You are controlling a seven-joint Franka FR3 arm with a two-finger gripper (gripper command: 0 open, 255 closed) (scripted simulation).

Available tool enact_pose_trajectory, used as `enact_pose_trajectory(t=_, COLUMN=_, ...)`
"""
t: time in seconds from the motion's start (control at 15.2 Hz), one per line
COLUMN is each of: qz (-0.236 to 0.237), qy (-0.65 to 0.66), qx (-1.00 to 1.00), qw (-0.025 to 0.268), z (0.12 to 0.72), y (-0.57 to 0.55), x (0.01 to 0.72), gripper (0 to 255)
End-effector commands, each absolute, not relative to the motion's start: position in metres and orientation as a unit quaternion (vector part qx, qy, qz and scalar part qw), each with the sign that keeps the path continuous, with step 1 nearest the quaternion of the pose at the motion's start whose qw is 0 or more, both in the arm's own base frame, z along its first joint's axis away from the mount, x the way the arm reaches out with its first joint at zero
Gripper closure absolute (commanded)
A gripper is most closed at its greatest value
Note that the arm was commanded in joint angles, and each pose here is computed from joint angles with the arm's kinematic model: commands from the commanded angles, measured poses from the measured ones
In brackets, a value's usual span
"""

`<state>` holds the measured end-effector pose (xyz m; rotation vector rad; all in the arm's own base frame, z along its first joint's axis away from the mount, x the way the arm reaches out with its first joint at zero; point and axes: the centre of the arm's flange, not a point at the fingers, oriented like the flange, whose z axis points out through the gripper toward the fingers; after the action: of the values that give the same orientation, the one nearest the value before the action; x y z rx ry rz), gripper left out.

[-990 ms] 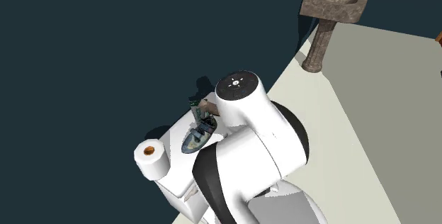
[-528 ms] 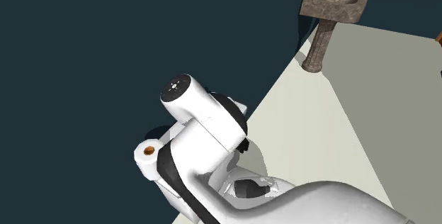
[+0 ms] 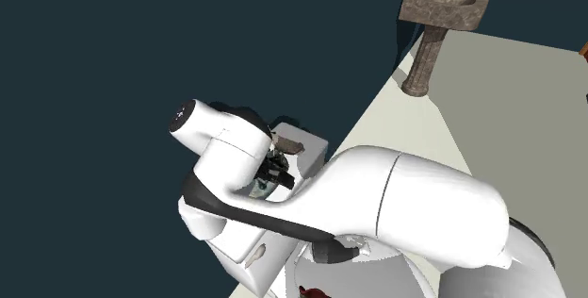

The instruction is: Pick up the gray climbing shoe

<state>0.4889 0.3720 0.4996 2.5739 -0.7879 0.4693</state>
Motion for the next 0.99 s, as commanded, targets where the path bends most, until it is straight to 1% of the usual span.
enact_pose_trajectory(t=0.0, qz=0.178, qy=-0.304, qx=0.91, qw=0.22, z=0.485, y=0.389, x=0.513, gripper=0)
enact_pose_trajectory(t=0.4, qz=0.199, qy=-0.357, qx=0.876, qw=0.258, z=0.451, y=0.433, x=0.582, gripper=0)
enact_pose_trajectory(t=0.92, qz=0.199, qy=-0.357, qx=0.876, qw=0.258, z=0.411, y=0.433, x=0.582, gripper=0)
